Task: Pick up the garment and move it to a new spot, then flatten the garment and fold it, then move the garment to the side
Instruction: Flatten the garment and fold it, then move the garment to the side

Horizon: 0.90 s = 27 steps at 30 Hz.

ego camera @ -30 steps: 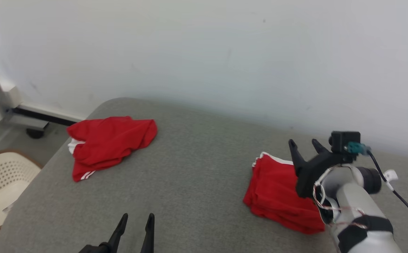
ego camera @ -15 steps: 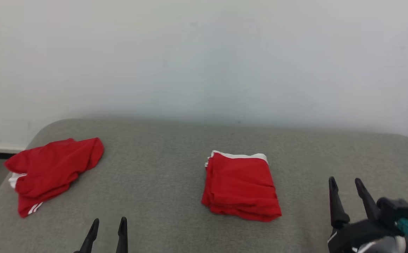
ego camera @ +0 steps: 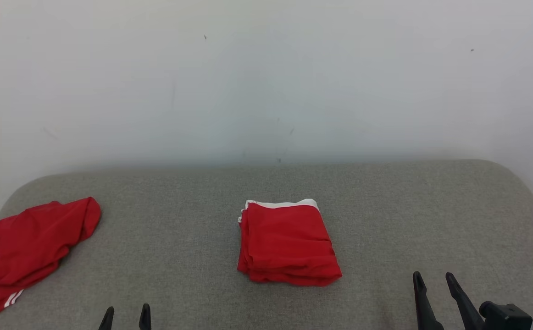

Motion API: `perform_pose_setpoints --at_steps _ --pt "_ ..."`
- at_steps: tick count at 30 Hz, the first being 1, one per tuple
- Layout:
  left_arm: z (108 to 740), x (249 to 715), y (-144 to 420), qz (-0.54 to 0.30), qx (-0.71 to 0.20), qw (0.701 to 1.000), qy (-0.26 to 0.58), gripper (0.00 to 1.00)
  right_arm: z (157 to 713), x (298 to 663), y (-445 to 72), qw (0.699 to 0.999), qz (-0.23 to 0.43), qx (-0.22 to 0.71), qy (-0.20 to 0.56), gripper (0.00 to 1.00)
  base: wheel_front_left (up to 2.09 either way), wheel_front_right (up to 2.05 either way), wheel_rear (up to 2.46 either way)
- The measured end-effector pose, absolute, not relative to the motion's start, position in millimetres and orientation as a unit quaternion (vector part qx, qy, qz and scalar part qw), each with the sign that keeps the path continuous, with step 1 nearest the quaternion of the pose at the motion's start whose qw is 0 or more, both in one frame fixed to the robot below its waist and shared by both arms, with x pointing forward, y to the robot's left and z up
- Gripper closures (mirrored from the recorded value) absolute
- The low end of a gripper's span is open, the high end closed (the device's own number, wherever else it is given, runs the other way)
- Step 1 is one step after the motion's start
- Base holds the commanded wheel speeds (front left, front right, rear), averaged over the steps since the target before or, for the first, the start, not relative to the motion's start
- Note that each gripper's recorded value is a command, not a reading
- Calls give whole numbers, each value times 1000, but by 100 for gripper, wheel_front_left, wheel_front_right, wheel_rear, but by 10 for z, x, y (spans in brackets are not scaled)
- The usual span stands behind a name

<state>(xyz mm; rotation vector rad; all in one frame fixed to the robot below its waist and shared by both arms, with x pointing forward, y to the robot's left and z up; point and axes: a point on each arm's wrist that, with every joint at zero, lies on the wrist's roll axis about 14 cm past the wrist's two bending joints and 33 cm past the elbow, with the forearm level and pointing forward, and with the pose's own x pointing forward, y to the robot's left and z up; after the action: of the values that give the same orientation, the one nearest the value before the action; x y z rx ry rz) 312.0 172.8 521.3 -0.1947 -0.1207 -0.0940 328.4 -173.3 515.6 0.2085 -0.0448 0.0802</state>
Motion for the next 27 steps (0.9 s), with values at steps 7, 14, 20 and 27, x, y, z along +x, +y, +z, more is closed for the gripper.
perform_pose_setpoints --at_steps 7,14,20,27 --pt "5125 3092 1797 -36 -100 993 -55 0 5183 3316 -1669 991 49 119 -28 0 0 0 0" --pt "5062 3103 1821 -32 -99 993 -48 0 5155 3330 -1673 990 47 130 -25 0 0 0 0" --pt "5029 3131 1836 -29 -101 993 -44 0 5123 3349 -1672 990 47 135 -20 0 0 0 0" --pt "5025 3143 1846 -27 -103 993 -44 0 5052 3413 -1679 987 45 153 3 0 0 0 0"
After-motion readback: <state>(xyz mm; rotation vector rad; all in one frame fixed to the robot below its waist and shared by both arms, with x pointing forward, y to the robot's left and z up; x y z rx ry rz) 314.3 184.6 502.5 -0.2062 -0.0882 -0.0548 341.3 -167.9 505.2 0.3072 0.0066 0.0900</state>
